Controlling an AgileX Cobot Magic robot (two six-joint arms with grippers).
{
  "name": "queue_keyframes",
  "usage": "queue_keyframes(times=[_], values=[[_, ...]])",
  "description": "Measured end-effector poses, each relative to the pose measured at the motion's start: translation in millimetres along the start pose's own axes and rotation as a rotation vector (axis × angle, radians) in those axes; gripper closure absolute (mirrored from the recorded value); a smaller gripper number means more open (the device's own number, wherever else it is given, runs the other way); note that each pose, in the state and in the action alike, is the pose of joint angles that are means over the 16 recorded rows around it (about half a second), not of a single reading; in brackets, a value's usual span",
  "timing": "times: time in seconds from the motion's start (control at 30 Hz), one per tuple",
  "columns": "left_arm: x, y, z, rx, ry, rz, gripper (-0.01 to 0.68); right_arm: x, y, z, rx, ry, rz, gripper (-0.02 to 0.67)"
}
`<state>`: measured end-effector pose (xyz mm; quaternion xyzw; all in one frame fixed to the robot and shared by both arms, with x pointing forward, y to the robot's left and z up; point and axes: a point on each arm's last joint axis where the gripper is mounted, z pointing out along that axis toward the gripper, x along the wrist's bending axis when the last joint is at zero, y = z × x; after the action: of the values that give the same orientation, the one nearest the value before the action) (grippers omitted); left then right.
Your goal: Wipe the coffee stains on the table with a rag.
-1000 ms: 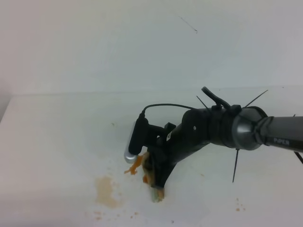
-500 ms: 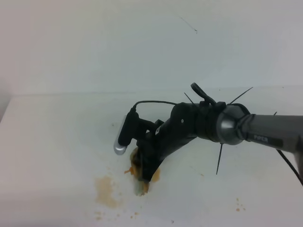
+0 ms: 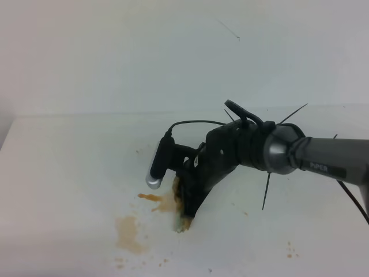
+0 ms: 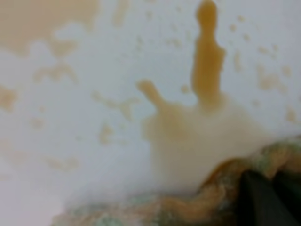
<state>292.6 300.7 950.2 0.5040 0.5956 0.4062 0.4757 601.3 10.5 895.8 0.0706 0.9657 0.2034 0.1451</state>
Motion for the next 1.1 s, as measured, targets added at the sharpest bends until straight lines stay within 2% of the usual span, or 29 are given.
queue_keyframes(times=[0.27,0.53,0.83,1.1], values=[[-0.1,1,0,0.000,0.000,0.000,0.672,-7,-9,-2,0.062,-0.025,-0.010,0.631],[-0.1,1,0,0.000,0.000,0.000,0.672,0,-7,-4,0.052,0.057,-0.009,0.632],[0.0,0,0,0.000,0.000,0.000,0.672,23,19,-3,-0.054,0.149,-0.035,0.632],[0.0,0,0,0.000,0.000,0.000,0.672,27,52,-5,-0.152,0.136,-0.052,0.633]])
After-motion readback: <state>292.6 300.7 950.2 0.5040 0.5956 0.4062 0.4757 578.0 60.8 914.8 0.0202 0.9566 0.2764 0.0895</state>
